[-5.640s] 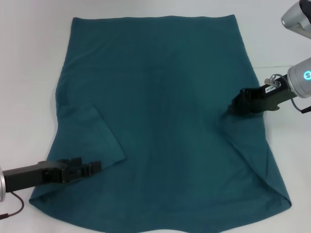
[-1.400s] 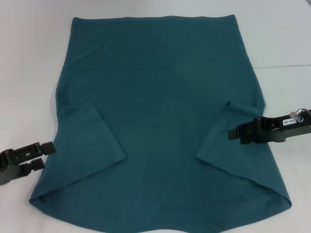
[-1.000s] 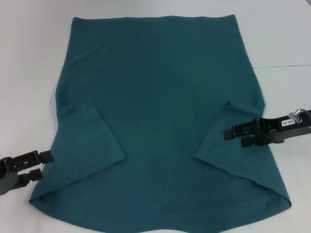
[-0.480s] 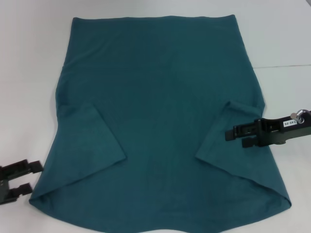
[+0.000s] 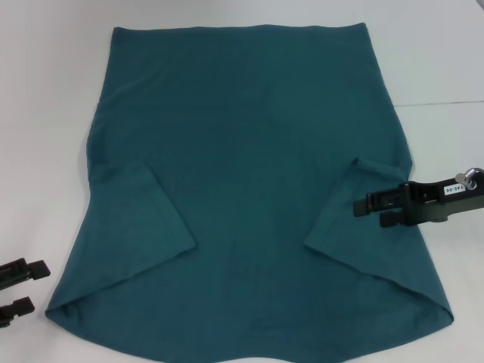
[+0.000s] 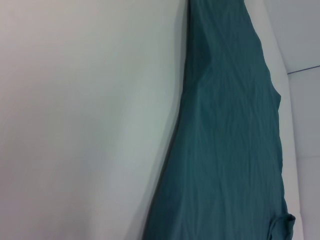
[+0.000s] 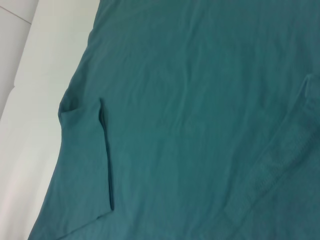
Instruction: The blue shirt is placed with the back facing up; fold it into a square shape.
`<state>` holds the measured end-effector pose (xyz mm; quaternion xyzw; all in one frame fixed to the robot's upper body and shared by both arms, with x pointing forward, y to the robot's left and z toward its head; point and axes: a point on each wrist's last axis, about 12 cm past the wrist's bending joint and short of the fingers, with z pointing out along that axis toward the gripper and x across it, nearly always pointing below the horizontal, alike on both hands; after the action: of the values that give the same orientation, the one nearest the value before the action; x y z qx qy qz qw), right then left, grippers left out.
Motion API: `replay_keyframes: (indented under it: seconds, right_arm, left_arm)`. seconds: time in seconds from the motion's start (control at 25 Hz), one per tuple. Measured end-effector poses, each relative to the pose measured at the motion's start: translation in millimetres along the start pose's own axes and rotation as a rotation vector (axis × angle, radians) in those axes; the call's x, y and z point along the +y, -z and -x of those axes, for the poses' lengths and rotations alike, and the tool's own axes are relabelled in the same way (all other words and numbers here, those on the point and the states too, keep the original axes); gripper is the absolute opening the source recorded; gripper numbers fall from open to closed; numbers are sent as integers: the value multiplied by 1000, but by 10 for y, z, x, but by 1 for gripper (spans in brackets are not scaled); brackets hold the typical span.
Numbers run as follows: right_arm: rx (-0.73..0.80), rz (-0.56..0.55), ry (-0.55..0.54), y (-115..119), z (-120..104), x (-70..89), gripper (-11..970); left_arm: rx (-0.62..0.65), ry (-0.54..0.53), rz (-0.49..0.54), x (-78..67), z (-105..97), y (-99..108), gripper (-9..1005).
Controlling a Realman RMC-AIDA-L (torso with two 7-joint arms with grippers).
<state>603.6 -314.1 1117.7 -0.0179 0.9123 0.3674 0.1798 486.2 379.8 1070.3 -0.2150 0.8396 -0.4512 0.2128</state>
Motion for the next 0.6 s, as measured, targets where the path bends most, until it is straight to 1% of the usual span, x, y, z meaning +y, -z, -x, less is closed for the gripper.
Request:
replay_keyframes:
  seconds: [0.32,0.6]
  right_arm:
    - [0,-1,1,10,1,-5,805]
    - [1,0,0,8,-4,-7,805]
  left_arm:
    - [1,19,2,2,-1,1,859]
    - [-12,49,33,53,-1,36,858]
